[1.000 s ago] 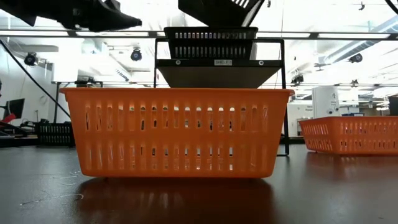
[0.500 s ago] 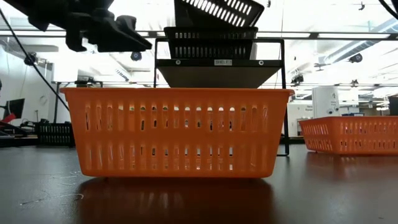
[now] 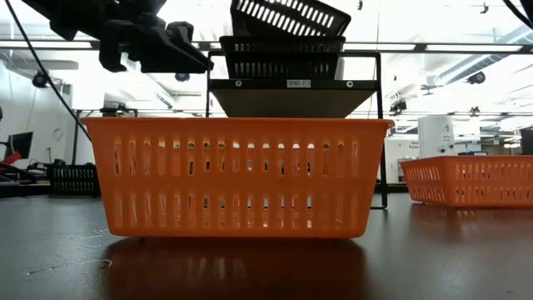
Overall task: Stack baskets on shelf by color
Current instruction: Stack the right black bin into the black bin on the shelf, then stack the gray bin into the gray bins on the shelf
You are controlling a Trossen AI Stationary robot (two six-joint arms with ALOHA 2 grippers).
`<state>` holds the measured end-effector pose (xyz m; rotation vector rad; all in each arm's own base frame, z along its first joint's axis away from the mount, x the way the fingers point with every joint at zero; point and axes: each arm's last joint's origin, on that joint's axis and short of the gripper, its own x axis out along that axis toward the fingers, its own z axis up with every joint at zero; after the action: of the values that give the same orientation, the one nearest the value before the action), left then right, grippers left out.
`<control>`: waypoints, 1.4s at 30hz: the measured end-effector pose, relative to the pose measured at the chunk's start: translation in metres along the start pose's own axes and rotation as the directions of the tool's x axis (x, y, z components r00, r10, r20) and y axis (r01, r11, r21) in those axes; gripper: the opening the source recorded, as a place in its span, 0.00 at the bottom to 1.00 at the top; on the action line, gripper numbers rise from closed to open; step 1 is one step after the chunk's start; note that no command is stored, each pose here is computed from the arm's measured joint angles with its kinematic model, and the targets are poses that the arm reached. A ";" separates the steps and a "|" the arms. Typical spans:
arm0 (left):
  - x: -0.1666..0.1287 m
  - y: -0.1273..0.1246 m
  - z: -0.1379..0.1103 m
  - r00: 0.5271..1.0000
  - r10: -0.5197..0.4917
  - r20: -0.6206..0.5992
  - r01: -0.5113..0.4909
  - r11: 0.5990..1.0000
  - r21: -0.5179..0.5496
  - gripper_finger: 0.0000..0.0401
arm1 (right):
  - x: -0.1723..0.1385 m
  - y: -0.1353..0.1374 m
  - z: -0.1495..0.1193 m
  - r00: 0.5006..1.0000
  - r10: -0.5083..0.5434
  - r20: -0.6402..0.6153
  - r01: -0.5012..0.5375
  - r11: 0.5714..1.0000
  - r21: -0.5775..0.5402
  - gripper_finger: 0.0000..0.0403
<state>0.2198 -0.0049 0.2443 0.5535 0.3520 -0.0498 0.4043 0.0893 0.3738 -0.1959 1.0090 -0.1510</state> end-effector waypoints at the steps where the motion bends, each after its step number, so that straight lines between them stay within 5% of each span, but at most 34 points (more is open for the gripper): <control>1: 0.000 0.000 0.000 1.000 0.000 0.001 0.000 1.000 0.000 0.30 | 0.001 -0.002 0.000 1.000 -0.002 -0.003 0.002 1.000 0.009 0.03; 14: -0.001 0.000 0.001 1.000 0.003 0.005 -0.003 1.000 -0.003 0.30 | 0.003 -0.007 0.000 1.000 -0.007 -0.009 0.007 1.000 -0.029 0.27; 25: -0.001 0.000 0.000 1.000 0.002 0.004 -0.002 1.000 -0.004 0.30 | -0.002 -0.009 0.003 1.000 -0.003 0.018 0.005 0.996 -0.084 0.33; 32: -0.001 0.000 0.000 1.000 0.003 0.004 -0.003 1.000 -0.005 0.30 | -0.003 -0.011 0.010 0.996 -0.003 0.086 0.013 0.992 -0.123 0.28; 42: -0.002 0.002 0.003 1.000 0.005 0.011 -0.005 1.000 -0.010 0.30 | 0.007 -0.019 0.011 0.996 -0.020 0.088 0.040 0.973 -0.226 0.03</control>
<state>0.2193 -0.0052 0.2480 0.5441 0.3395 -0.0462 0.4164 0.0701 0.3783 -0.4238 0.9378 -0.0532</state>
